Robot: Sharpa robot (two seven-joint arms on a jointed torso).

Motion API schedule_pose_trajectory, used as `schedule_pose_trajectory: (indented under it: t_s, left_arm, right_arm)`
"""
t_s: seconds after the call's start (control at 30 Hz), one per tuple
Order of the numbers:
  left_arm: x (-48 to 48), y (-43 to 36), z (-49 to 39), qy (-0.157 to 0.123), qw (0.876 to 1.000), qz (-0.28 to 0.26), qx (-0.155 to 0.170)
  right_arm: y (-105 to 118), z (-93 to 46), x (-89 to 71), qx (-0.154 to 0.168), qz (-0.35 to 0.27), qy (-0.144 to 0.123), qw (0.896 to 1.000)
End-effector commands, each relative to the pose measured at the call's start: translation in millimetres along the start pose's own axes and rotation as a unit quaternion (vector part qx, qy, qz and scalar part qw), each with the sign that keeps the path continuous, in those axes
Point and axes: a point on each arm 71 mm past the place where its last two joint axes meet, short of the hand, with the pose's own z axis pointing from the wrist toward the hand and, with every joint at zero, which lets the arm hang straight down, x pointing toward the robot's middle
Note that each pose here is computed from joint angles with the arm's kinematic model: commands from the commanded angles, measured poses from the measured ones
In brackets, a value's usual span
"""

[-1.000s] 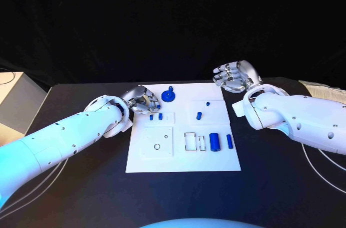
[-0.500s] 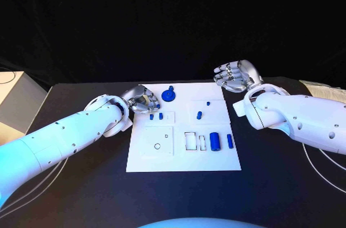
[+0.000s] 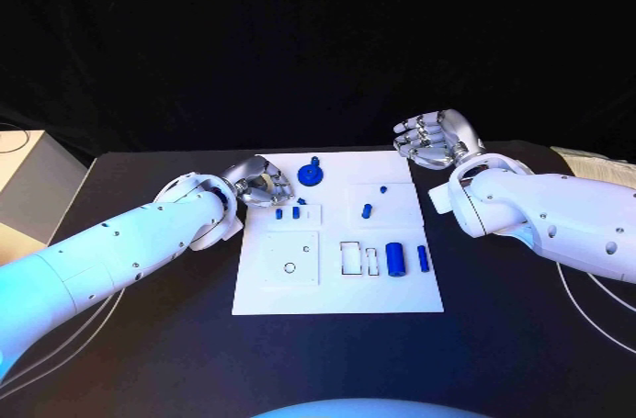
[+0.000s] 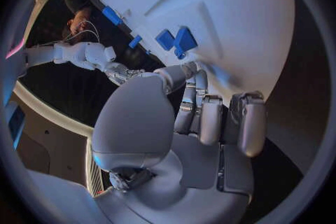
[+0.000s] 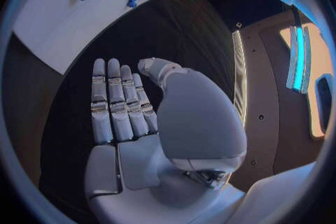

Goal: Assemble the parts on the task board

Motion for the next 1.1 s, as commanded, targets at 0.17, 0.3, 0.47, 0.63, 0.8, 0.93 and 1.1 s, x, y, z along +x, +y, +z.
schedule_pose_trajectory:
  t_s: [0.17, 0.3, 0.47, 0.63, 0.8, 0.93, 1.1]
  left_arm:
    - [2.6, -0.8, 0.3, 0.01, 1.0, 0.004, -0.001]
    - [2.5, -0.7, 0.2, 0.01, 1.0, 0.004, -0.002]
    - [2.2, -0.6, 0.1, 0.008, 1.0, 0.004, -0.002]
    - [1.2, -2.0, -0.1, 0.001, 1.0, 0.001, 0.003]
    - [-0.7, -7.8, -1.0, -0.013, 1.0, -0.005, 0.019]
    - [-4.6, -16.4, -0.9, -0.025, 0.999, 0.0, 0.038]
    - [-8.6, -27.6, -1.8, -0.031, 0.997, 0.027, 0.063]
  right_arm:
    - [2, -0.3, 0.9, -0.009, -0.001, 0.004, 1.0]
    - [1, -0.3, 0.8, -0.009, -0.001, 0.004, 1.0]
    - [1, -0.3, 0.6, -0.009, -0.001, 0.004, 1.0]
    - [2, -0.3, 0.5, -0.011, -0.001, 0.003, 1.0]
    - [2, -0.2, 0.4, -0.012, -0.001, 0.002, 1.0]
    - [2, -0.2, 0.4, -0.012, -0.001, 0.002, 1.0]
    - [2, -0.2, 0.2, -0.012, -0.001, 0.002, 1.0]
